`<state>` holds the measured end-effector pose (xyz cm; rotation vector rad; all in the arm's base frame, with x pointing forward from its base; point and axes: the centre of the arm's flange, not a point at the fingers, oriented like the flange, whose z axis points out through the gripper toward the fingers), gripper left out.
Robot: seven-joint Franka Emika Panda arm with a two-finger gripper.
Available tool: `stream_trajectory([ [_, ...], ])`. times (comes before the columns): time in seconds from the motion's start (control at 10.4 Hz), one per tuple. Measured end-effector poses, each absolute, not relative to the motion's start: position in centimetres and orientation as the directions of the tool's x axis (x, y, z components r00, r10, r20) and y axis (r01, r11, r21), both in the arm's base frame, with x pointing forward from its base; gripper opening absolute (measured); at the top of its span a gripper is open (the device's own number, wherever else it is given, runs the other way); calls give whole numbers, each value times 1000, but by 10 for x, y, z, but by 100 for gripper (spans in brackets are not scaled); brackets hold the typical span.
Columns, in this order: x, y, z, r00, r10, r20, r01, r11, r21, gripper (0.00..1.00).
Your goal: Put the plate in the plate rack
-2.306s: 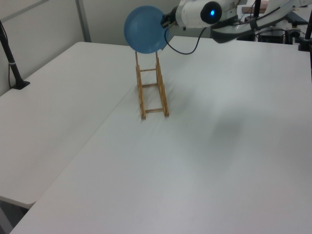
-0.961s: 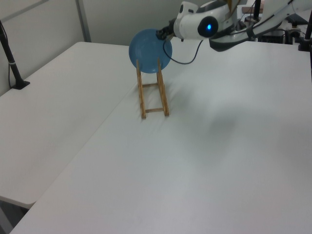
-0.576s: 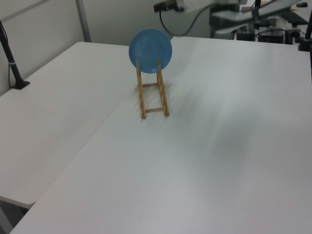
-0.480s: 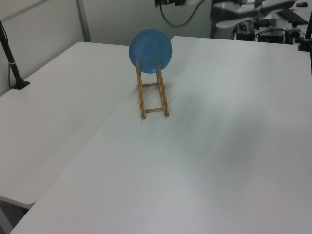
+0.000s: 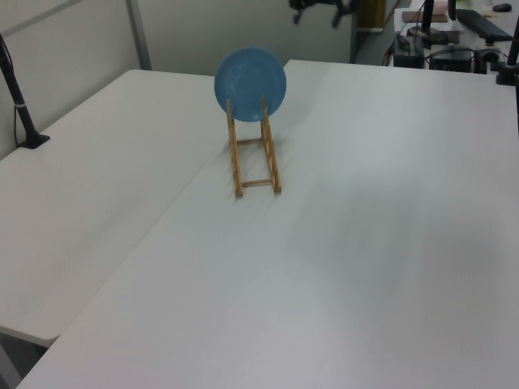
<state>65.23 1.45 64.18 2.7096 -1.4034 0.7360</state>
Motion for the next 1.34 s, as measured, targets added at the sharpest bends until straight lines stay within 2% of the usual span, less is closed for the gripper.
stream_trajectory([
  [0.19,612,30,646,645,-740,191,-731,-670,-127,100],
  [0.29,594,37,648,713,-687,139,-679,-726,-104,100],
  [0.48,561,67,642,850,-515,111,-511,-857,-61,100],
  [0.67,546,86,633,941,-321,107,-320,-947,-28,100],
  [0.96,551,56,630,990,-69,122,-70,-998,2,100],
  [1.34,553,39,630,992,-14,122,-16,-1000,12,100],
])
